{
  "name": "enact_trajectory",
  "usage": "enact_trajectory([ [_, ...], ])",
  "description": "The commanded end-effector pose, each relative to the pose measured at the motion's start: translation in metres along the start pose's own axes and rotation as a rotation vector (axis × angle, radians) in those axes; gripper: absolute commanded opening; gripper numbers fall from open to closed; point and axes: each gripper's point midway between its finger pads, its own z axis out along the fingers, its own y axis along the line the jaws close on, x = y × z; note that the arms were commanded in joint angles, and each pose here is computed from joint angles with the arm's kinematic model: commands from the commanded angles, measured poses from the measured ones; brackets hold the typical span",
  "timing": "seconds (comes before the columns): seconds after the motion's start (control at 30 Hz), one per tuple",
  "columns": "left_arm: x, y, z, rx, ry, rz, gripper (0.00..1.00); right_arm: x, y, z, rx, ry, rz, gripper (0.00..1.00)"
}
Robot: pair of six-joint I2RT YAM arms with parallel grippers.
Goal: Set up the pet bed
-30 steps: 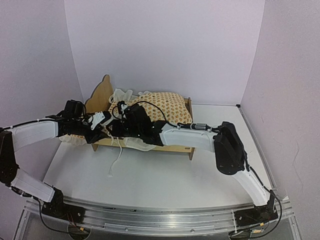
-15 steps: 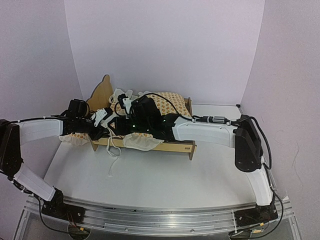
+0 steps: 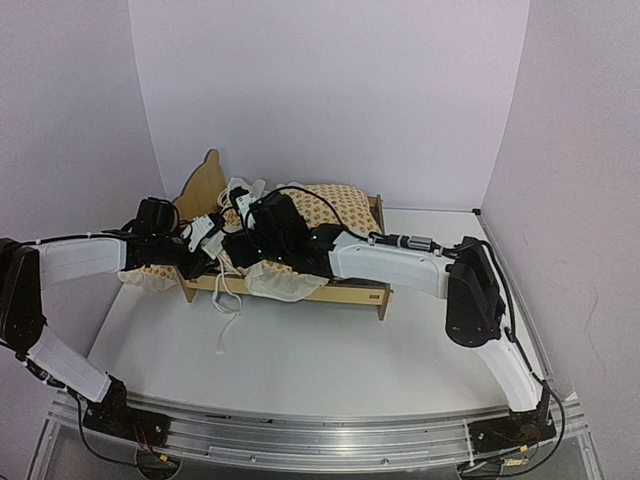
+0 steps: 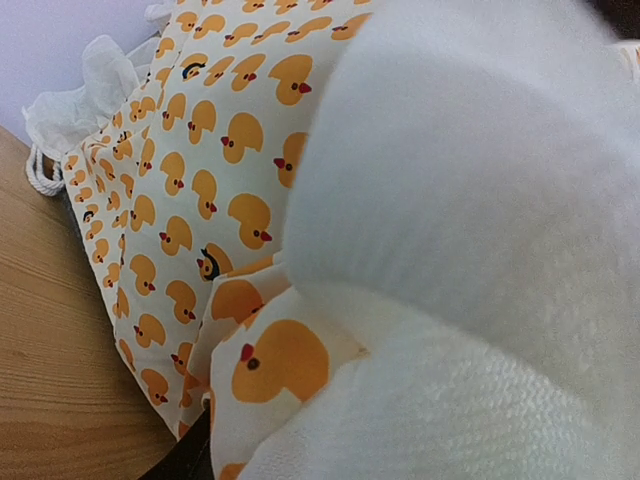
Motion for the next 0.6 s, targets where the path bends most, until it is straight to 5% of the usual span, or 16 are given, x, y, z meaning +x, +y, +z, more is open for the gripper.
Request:
enact_trajectory([
  [0.0,-0.037,0.020,-0.010,-0.058,-0.085,0.009,0.46,0.027,-0.012,0.018,0.025,0.065,-0.017,0.63],
  [0.2,-0.044,0.016,-0.019,-0.012,-0.056,-0.019,0.51,0.016,-0.029,0.023,0.044,0.039,0.090,0.03],
  [0.4,-0.054,-0.003,-0.052,0.077,-0.059,-0.003,0.73,0.001,-0.043,0.022,0.097,-0.005,0.152,0.00],
  [0.57,-0.045,-0.031,-0.082,0.130,-0.085,-0.029,0.74,0.001,-0.040,0.025,0.077,-0.004,0.178,0.00],
])
